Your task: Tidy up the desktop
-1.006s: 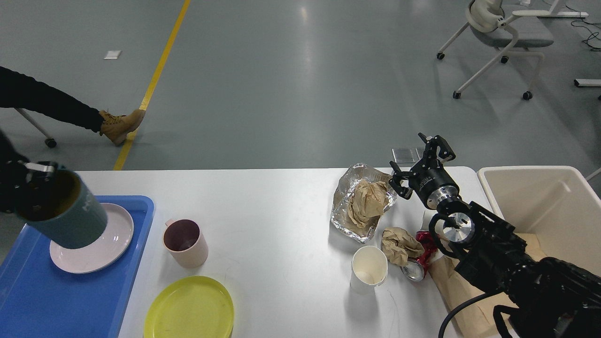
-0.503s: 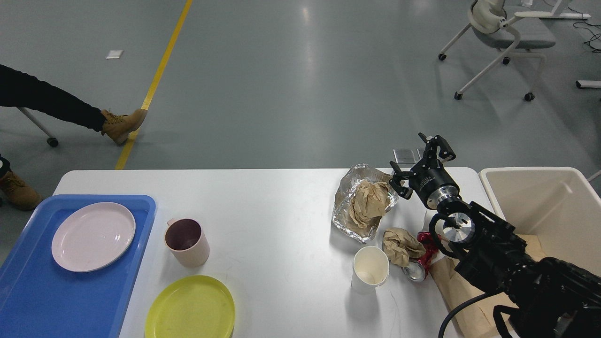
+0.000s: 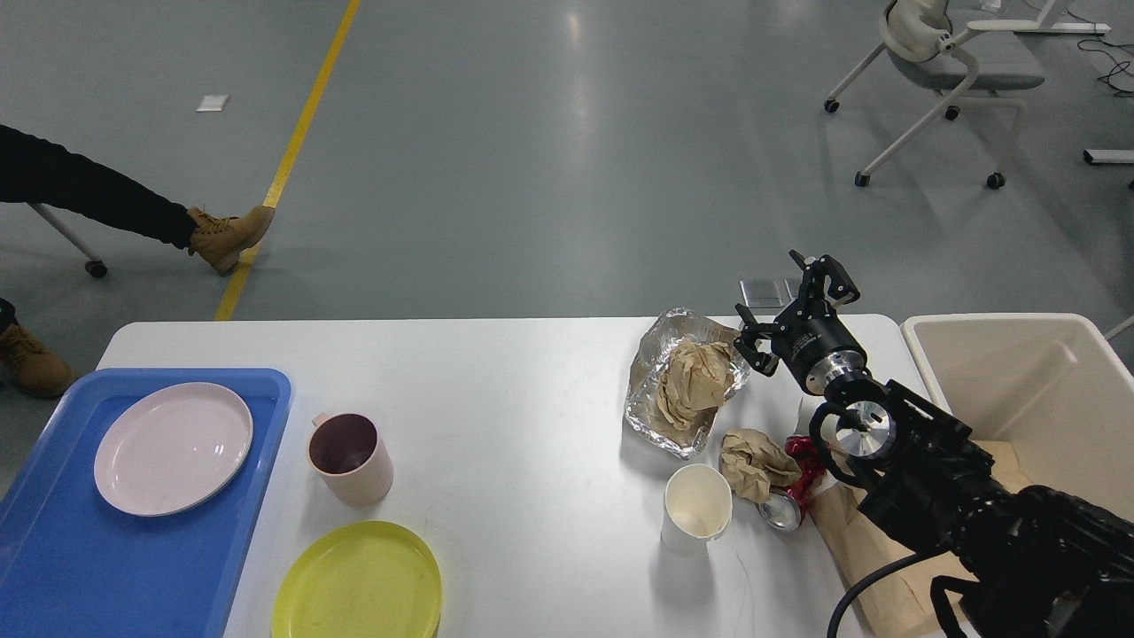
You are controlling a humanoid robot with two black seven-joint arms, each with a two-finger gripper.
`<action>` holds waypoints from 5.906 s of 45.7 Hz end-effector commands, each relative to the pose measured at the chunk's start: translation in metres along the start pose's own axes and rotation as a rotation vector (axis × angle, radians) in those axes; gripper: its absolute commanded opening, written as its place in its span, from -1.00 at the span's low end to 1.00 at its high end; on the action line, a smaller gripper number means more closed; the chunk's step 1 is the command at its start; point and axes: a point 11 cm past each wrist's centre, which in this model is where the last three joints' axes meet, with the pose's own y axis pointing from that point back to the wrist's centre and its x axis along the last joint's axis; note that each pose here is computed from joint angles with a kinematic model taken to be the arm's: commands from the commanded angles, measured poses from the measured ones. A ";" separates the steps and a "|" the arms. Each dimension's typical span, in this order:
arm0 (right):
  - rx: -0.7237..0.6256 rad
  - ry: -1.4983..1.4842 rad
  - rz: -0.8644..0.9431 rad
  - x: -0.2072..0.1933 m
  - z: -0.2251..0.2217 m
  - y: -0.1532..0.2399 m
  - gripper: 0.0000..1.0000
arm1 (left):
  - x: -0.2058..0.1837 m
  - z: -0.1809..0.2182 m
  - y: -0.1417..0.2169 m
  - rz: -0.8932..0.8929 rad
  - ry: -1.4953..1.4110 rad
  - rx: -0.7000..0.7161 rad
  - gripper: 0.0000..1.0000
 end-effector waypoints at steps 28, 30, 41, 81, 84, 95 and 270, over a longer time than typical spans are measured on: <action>0.000 0.000 0.000 0.000 0.000 0.000 1.00 | -0.022 0.024 -0.074 -0.055 -0.044 0.066 -1.00; 0.000 0.000 0.000 0.000 0.000 0.000 1.00 | -0.022 0.024 -0.078 -0.053 -0.042 0.070 -1.00; 0.000 0.000 0.000 0.000 0.000 0.000 1.00 | -0.021 0.026 -0.094 -0.020 -0.032 0.096 -1.00; 0.000 0.000 0.000 0.000 0.000 0.000 1.00 | -0.029 0.039 -0.103 -0.036 -0.054 0.086 0.04; 0.000 0.000 0.000 0.000 0.000 0.000 1.00 | -0.029 0.040 -0.102 -0.035 -0.053 0.079 0.16; 0.000 0.000 0.000 0.000 0.000 0.000 1.00 | -0.023 0.039 -0.085 -0.045 -0.023 0.019 0.43; 0.000 0.000 0.000 0.000 0.000 0.000 1.00 | -0.178 0.252 0.009 0.051 -0.270 -0.156 0.87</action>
